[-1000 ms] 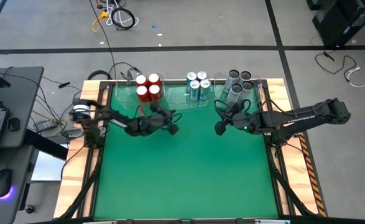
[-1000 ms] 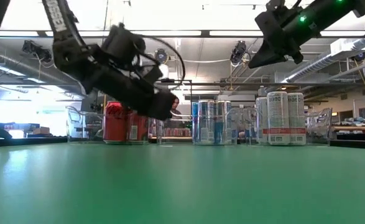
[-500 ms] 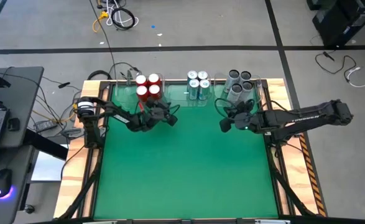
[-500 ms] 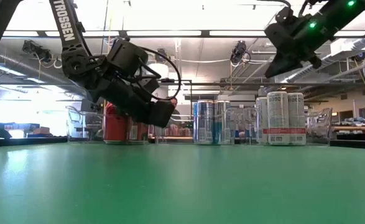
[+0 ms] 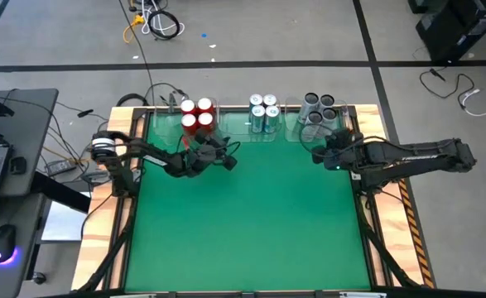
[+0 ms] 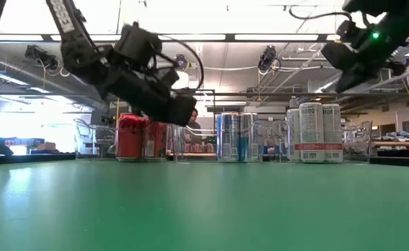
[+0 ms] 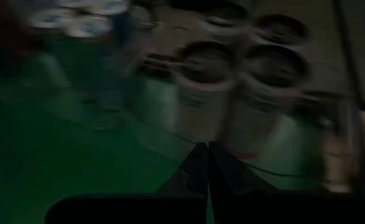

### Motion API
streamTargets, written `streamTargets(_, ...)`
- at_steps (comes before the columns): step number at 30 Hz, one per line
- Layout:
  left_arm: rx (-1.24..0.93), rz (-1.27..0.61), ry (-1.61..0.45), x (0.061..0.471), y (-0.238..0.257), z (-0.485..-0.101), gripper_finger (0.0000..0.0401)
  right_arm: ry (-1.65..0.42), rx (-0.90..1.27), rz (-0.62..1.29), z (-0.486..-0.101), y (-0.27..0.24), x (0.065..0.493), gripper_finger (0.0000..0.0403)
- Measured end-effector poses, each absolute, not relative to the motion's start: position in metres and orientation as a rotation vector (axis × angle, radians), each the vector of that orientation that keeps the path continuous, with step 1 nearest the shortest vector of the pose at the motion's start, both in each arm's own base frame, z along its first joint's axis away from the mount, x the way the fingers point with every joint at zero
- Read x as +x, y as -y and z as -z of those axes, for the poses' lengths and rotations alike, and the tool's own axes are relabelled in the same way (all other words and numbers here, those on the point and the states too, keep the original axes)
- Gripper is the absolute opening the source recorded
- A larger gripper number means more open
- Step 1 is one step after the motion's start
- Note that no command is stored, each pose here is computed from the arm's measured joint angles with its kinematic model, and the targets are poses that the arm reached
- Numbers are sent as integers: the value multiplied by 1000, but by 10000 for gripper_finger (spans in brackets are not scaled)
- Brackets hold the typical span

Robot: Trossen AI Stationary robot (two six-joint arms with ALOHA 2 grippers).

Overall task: Sort soda cans
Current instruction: Adjust the transparent bins on the table

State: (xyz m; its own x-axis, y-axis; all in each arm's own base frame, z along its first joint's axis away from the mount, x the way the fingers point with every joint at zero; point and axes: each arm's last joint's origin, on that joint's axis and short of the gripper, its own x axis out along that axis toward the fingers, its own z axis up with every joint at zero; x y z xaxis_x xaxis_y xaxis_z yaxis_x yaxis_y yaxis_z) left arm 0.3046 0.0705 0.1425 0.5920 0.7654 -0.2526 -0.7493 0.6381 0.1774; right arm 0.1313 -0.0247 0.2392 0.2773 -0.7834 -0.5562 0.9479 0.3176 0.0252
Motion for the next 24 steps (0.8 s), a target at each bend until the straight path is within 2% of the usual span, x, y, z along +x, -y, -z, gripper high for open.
streamTargets(11, 58, -739, -233, 293, -28, -195, 1, -667, 457, 1589, -227, 37, 92, 0)
streamTargets(24, 86, -633, -203, 283, 1, -216, 1, -606, 564, 1767, -218, 57, 86, 0)
